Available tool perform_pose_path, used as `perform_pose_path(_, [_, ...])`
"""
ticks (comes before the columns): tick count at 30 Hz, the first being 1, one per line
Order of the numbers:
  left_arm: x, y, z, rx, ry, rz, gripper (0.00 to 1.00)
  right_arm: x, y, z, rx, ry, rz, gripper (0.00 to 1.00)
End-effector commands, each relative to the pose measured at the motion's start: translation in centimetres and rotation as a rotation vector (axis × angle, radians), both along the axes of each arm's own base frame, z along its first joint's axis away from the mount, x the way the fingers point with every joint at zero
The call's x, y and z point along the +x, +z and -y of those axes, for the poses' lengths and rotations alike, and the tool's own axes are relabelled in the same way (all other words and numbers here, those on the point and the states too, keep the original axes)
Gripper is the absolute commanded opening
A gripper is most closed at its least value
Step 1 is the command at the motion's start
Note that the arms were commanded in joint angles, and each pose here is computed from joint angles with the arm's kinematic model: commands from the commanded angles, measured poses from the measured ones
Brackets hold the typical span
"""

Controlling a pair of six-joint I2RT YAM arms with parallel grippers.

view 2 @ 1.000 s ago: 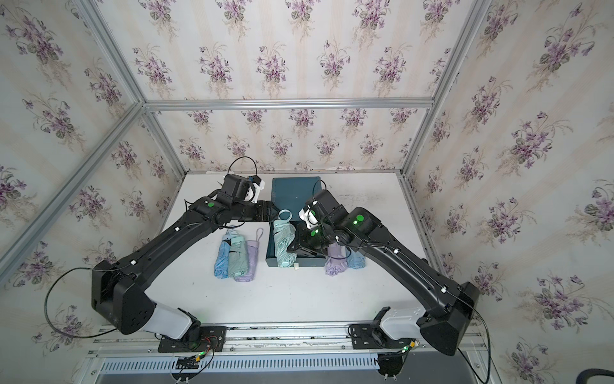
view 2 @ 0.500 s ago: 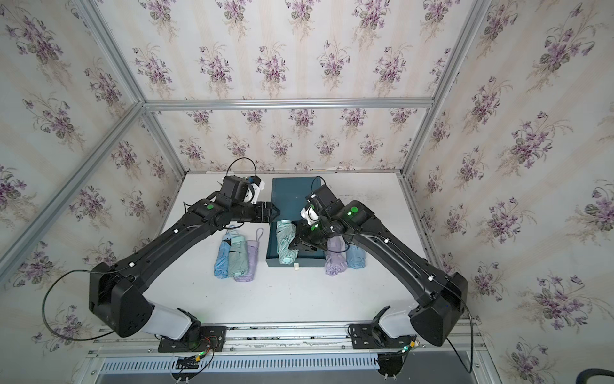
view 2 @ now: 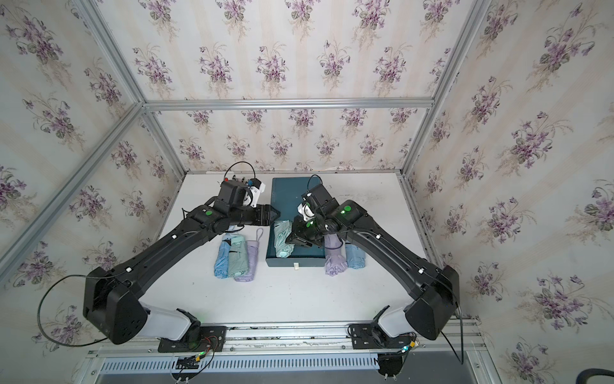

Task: Place the umbrella in the drawer by color
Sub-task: Place the umbrella in the drawer.

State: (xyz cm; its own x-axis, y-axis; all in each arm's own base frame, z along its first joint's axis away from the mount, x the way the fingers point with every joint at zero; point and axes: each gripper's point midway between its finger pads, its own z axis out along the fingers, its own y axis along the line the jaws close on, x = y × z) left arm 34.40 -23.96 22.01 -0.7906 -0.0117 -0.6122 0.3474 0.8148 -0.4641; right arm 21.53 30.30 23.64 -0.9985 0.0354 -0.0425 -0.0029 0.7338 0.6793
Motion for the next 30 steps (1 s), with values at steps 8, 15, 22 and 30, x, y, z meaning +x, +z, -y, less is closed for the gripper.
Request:
perform_pose_path(8, [-2.0, -2.3, -1.2, 0.072, -0.011, -0.081, 0.71, 2.1, -0.4, -1.7, 0.066, -0.039, 0.094, 0.15])
perform_pose_path(15, [-2.4, -1.1, -1.4, 0.057, -0.007, -0.061, 0.72, 1.8, -2.6, -1.4, -0.002, -0.032, 0.112, 0.59])
perform_pose_path(22, [-2.5, 0.1, -2.2, 0.069, 0.031, -0.046, 0.73, 2.6, -2.6, 1.0, -0.149, -0.044, 0.207, 0.63])
perform_pose_path(30, [-3.2, 2.5, -7.6, 0.163, 0.246, -0.037, 0.76, 2.9, 1.3, 1.3, -0.211, 0.025, 0.38, 0.61])
